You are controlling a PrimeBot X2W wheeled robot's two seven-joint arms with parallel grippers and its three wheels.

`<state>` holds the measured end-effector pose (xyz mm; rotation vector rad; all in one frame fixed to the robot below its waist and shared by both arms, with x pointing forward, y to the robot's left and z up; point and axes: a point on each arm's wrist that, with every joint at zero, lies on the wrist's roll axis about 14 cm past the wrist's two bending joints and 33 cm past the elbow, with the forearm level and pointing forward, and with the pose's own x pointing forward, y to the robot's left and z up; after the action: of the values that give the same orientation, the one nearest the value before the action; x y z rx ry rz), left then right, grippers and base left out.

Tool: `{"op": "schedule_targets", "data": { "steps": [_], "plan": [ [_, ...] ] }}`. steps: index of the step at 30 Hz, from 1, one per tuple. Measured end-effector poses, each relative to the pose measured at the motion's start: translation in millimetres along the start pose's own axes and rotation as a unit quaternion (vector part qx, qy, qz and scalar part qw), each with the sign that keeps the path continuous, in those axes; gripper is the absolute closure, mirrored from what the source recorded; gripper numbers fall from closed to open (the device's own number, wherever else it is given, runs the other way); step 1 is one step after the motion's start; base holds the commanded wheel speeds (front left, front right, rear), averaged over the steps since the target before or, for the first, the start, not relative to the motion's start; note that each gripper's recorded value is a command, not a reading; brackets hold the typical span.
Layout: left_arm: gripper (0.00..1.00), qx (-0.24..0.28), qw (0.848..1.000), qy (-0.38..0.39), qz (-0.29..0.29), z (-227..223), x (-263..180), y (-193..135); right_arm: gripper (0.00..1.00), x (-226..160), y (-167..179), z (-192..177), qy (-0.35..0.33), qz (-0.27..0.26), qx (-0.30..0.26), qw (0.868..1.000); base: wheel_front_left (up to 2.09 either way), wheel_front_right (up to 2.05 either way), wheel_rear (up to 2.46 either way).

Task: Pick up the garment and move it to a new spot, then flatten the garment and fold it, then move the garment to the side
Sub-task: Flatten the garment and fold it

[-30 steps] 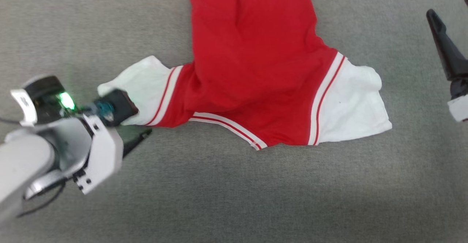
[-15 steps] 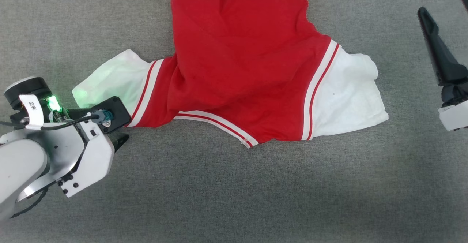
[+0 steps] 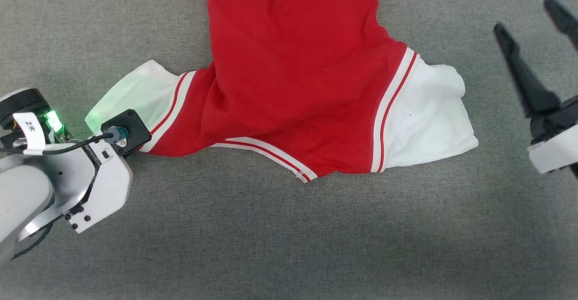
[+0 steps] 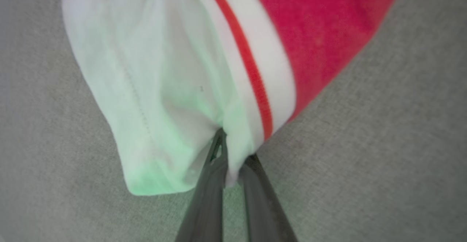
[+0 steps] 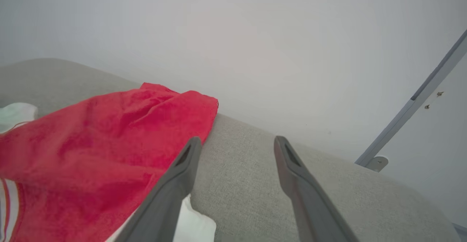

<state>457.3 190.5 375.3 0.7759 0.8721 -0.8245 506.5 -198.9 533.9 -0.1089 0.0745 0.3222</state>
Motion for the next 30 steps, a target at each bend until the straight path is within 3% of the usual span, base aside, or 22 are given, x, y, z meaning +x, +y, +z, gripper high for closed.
{"op": "schedule_targets", "data": {
  "steps": [3,6,11,15,19,23,30],
  "plan": [
    [1.0,-0.001,1.0,-0.002,0.0,0,1,0,0.0,-3,8,-13,0.036,0.02,-0.009,0.999,0.0,0.0,0.0],
    [1.0,-0.004,1.0,-0.008,-0.001,3,2,-1,0.0,-12,28,-45,0.118,0.07,-0.025,0.99,0.0,0.0,0.0],
    [1.0,-0.011,1.0,-0.018,-0.005,8,4,-3,0.0,-41,56,-95,0.262,0.16,-0.056,0.95,0.0,0.0,0.0],
    [1.0,-0.015,0.999,-0.028,-0.006,13,7,-3,0.0,-55,68,-115,0.323,0.21,-0.083,0.919,0.0,0.0,0.0],
    [1.0,-0.019,0.999,-0.031,-0.008,15,10,-3,0.0,-61,85,-129,0.357,0.253,-0.094,0.894,0.0,0.0,0.0],
    [1.0,-0.023,0.999,-0.038,-0.009,17,12,-4,0.0,-58,92,-143,0.373,0.275,-0.104,0.88,0.0,0.0,0.0],
    [1.0,-0.037,0.998,-0.045,-0.011,16,17,-3,0.0,-47,96,-159,0.374,0.296,-0.132,0.869,0.0,0.0,0.0]
  ]
}}
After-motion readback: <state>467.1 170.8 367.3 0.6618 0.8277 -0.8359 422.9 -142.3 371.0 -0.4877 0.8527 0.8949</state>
